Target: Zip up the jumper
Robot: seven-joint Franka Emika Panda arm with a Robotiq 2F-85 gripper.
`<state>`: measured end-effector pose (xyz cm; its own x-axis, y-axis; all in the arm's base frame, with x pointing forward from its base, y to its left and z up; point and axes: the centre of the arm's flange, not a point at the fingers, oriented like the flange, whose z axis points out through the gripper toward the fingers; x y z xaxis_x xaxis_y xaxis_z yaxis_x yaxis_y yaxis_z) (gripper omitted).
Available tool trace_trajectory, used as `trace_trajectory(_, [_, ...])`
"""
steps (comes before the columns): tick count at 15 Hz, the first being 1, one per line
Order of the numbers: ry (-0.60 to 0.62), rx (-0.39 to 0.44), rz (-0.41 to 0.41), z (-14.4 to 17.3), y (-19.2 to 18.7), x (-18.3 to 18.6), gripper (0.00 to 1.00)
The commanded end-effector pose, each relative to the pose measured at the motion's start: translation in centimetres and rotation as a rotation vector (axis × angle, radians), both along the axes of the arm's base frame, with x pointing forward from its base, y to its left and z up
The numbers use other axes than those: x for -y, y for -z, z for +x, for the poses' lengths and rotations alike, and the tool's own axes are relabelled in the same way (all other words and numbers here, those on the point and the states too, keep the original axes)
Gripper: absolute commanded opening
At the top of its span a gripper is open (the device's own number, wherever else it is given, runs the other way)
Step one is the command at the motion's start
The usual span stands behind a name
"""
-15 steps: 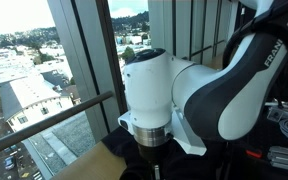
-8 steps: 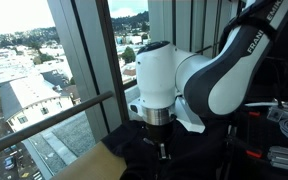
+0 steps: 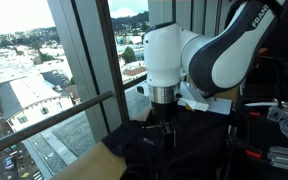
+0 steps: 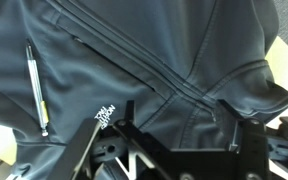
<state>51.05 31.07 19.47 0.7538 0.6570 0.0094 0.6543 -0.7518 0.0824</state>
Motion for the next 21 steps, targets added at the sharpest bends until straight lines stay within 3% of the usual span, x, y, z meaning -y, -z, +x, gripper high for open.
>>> trace_trajectory(1, [0.034,0.027,-0.024,-1.7,-6.7,4.3,1.0])
trace_trajectory(8, [0.234,0.04,-0.057,1.8,-15.2,16.1,1.0])
trace_trajectory(11, [0.278,0.024,-0.043,2.1,-19.4,19.3,1.0])
trace_trajectory(17, [0.357,-0.036,0.01,-0.3,-25.5,18.7,1.0])
trace_trajectory(21, [0.481,-0.043,0.049,-2.0,-28.2,18.1,1.0])
